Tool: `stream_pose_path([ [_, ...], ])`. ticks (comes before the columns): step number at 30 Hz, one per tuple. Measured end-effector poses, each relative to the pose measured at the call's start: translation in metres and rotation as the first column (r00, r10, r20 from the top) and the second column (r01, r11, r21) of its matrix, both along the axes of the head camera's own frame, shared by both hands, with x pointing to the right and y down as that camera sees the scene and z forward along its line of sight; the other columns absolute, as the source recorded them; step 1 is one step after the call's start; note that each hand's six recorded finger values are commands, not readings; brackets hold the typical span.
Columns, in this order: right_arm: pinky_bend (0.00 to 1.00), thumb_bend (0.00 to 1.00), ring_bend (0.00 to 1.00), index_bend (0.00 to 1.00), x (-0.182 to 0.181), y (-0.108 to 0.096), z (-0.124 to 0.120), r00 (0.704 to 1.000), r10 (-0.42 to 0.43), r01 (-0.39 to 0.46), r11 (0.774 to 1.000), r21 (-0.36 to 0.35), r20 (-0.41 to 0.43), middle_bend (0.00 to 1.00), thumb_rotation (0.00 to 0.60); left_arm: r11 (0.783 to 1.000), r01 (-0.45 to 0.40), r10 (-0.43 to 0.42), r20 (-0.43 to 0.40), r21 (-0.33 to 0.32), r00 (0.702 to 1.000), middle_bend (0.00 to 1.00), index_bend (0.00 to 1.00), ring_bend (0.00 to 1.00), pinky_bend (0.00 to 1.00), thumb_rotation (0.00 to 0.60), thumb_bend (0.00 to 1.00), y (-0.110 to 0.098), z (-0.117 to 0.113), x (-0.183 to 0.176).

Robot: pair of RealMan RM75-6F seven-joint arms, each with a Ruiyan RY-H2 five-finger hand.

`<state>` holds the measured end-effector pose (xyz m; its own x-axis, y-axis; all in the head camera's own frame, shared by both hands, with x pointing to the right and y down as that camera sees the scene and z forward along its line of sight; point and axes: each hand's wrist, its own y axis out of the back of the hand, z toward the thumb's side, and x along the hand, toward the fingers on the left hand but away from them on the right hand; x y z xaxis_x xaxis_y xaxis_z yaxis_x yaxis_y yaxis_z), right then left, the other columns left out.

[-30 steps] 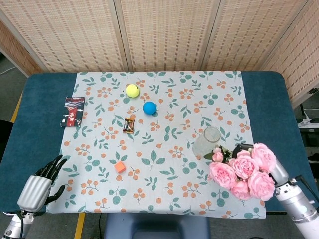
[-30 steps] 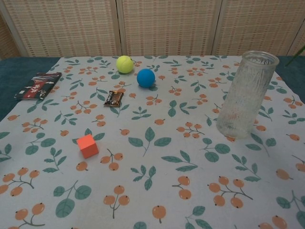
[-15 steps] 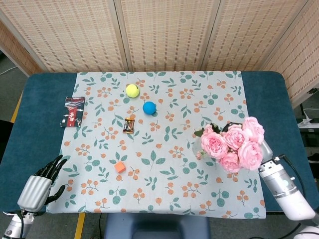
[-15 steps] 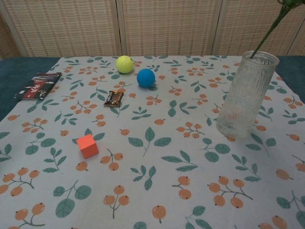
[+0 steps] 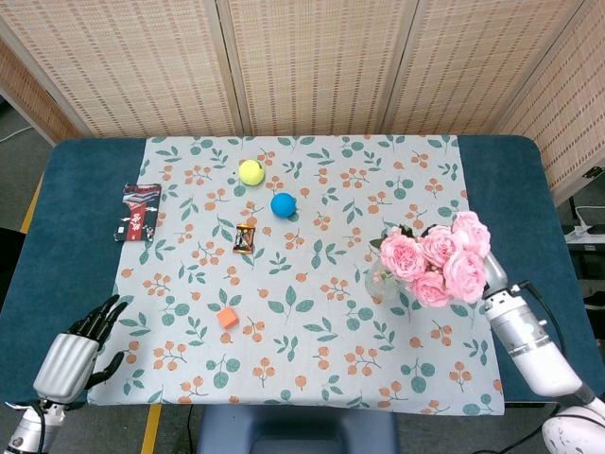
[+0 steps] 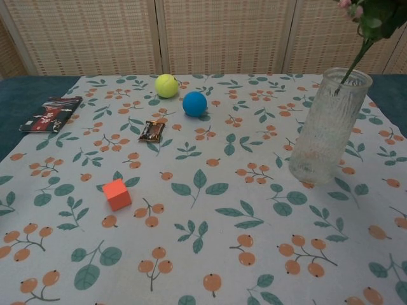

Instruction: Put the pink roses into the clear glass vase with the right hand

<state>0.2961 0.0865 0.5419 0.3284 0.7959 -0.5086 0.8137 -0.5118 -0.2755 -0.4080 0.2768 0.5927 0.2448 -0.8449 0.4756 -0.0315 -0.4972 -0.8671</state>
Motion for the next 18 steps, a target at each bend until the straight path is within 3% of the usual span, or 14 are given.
stream_pose_path([
  [2, 1.0, 0.35, 0.75, 0.35, 0.002, 0.001, 0.007, 1.0, -0.018, 0.018, 0.999, -0.037, -0.014, 0.89, 0.6, 1.0, 0.0, 0.0, 0.0, -0.004, 1.0, 0.03, 0.04, 0.16, 0.39, 0.6, 0.35, 0.0, 0.001, 0.0],
  [6, 1.0, 0.26, 0.75, 0.22, 0.011, 0.001, 0.027, 0.997, -0.055, 0.048, 0.991, -0.123, -0.054, 0.89, 0.6, 1.0, -0.002, 0.002, 0.003, -0.004, 1.0, 0.03, 0.04, 0.16, 0.39, 0.6, 0.35, 0.0, 0.001, 0.0],
  [11, 1.0, 0.12, 0.73, 0.03, 0.017, 0.001, 0.038, 0.993, -0.088, 0.074, 0.983, -0.17, -0.077, 0.89, 0.6, 1.0, -0.002, 0.002, 0.004, -0.006, 1.0, 0.03, 0.04, 0.16, 0.39, 0.6, 0.35, 0.0, 0.001, 0.0],
  [15, 1.0, 0.08, 0.7, 0.0, 0.019, 0.004, 0.038, 0.985, -0.145, 0.126, 0.976, -0.177, -0.097, 0.85, 0.6, 1.0, -0.004, 0.004, 0.004, -0.005, 1.0, 0.03, 0.04, 0.16, 0.39, 0.6, 0.35, 0.0, 0.001, 0.0],
  [18, 1.0, 0.07, 0.69, 0.0, 0.023, 0.007, 0.034, 0.974, -0.188, 0.169, 0.976, -0.14, -0.13, 0.81, 0.6, 1.0, -0.003, 0.003, 0.005, -0.005, 1.0, 0.03, 0.04, 0.16, 0.39, 0.6, 0.35, 0.001, 0.001, 0.0],
])
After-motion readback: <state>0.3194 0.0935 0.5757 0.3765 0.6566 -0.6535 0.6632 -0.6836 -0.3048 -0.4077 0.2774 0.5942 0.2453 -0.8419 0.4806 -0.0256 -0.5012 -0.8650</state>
